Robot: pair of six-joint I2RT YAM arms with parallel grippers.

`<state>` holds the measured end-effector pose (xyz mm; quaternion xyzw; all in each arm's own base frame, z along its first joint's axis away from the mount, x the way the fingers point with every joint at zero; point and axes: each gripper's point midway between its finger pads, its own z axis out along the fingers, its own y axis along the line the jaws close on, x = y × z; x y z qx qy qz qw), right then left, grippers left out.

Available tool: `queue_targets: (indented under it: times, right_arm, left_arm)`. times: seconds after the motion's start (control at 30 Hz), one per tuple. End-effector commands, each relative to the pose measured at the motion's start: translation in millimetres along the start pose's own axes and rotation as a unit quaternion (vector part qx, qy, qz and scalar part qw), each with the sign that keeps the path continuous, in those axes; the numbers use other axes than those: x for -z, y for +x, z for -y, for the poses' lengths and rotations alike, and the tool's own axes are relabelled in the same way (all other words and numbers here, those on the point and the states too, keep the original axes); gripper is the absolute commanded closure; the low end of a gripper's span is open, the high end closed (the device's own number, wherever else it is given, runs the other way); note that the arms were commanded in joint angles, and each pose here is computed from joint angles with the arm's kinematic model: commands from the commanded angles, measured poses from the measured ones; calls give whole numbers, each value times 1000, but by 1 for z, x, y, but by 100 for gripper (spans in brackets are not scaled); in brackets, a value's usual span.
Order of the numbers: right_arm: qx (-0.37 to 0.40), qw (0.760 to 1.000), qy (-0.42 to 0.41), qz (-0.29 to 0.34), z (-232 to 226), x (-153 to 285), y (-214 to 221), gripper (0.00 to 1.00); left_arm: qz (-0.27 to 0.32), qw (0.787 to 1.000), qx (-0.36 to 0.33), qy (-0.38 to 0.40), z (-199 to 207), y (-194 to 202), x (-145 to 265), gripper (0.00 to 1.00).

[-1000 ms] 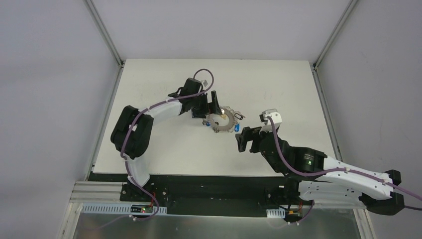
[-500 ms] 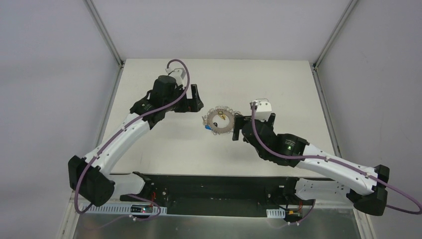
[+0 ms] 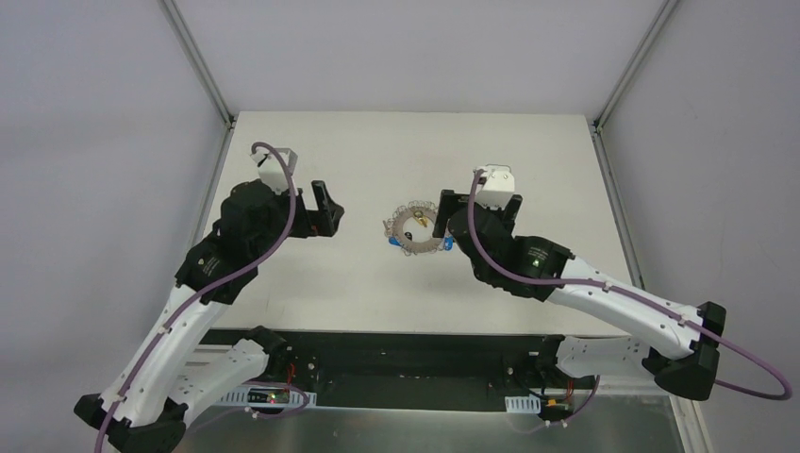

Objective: Put the keys on the keyring

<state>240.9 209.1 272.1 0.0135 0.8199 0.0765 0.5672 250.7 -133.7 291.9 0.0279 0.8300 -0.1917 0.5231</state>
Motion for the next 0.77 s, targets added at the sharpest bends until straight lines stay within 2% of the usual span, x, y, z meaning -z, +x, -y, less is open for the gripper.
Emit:
queue_targets:
  times: [0.0,0.63,0.73]
  right_arm:
    - [-30,997,45,56,3,-3,-36,1]
    - [6,995,83,61,-1,-10,-40,1]
    - [13,991,110,80,8,-8,-45,1]
  left_arm:
    - [17,998,-27,-45,-25,3,20,1]
    - [30,997,-68,-34,-35,19,42,1]
    - [23,997,-70,-35,-36,23,39,1]
